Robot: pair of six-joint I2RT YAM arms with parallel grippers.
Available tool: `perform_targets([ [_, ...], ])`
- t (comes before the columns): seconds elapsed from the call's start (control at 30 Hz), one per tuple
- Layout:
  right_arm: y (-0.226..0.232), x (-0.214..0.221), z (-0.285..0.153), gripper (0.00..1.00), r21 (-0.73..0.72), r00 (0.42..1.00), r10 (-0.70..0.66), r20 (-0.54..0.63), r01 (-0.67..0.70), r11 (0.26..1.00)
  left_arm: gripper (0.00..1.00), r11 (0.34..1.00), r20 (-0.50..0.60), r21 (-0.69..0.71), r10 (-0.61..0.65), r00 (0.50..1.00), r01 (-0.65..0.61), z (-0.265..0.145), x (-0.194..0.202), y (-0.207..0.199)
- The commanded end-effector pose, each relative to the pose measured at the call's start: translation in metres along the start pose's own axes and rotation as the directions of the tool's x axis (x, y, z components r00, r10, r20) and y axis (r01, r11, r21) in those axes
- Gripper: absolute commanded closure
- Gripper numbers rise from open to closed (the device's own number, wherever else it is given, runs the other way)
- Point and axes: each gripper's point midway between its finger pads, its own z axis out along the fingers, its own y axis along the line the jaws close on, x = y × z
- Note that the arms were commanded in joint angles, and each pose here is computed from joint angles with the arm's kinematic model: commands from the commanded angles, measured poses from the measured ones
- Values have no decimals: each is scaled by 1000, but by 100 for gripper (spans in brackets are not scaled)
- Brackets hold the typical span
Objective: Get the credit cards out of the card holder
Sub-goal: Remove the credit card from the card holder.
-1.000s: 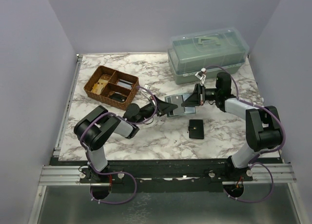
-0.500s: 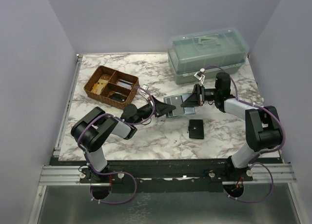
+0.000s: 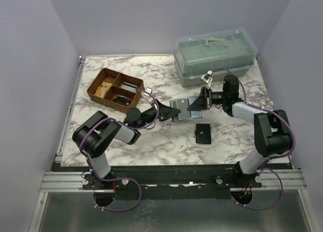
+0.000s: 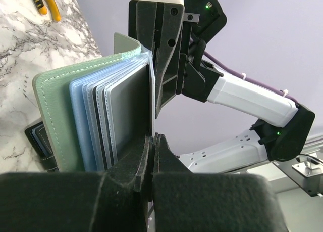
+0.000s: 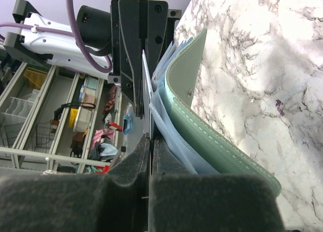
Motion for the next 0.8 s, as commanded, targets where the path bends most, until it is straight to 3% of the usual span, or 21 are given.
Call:
perform_targets([
  [0.0, -5, -3, -6, 100, 10, 1000, -21, 23, 20, 1000, 100, 973, 36, 207, 97, 995, -102, -5, -10, -56],
  [0.23, -4, -4, -9, 100, 12, 999, -21, 30, 20, 1000, 100, 977, 87, 175, 106, 991, -120, -23, -20, -55],
  [0.7, 7, 1, -9, 100, -42, 999, -36, 2, 36, 998, 100, 973, 54, 198, 107, 993, -116, -16, -20, -58],
  [0.77, 7, 3, -7, 94, -45, 1000, -28, -5, 28, 999, 100, 974, 46, 199, 105, 993, -112, -13, -19, -57],
])
